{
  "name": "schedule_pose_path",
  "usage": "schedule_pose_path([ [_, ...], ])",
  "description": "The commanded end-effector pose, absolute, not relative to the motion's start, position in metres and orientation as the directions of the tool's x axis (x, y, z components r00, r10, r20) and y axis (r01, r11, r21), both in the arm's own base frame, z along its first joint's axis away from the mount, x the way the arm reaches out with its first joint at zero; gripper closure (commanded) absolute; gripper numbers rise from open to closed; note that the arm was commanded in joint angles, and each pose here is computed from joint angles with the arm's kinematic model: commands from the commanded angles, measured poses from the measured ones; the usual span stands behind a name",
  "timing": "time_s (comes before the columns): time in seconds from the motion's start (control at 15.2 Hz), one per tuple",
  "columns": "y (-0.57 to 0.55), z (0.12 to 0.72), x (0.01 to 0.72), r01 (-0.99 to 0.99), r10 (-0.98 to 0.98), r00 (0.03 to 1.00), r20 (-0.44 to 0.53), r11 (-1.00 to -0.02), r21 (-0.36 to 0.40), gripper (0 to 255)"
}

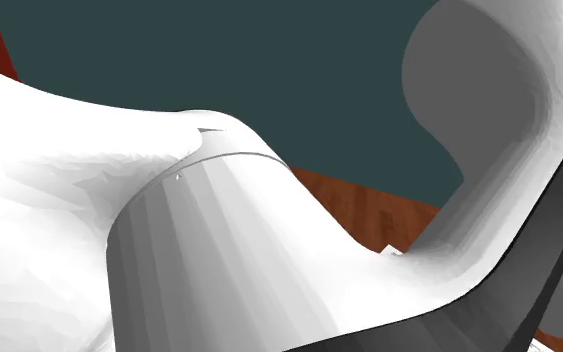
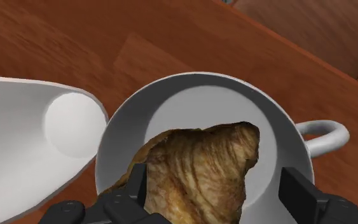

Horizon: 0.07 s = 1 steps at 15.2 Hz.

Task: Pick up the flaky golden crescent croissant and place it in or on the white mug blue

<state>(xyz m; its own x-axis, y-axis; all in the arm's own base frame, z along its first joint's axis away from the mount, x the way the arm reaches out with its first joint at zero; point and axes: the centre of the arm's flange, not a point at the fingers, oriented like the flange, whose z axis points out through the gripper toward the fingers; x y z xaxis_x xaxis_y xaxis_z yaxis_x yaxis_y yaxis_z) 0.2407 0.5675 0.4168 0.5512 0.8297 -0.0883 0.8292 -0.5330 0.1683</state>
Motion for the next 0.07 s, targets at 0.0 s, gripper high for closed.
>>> schedule_pose_path([
  [0.0, 0.5588, 0.408, 0.2203, 0.706, 0.724, 0.689, 0.022, -0.678, 0.205, 0],
])
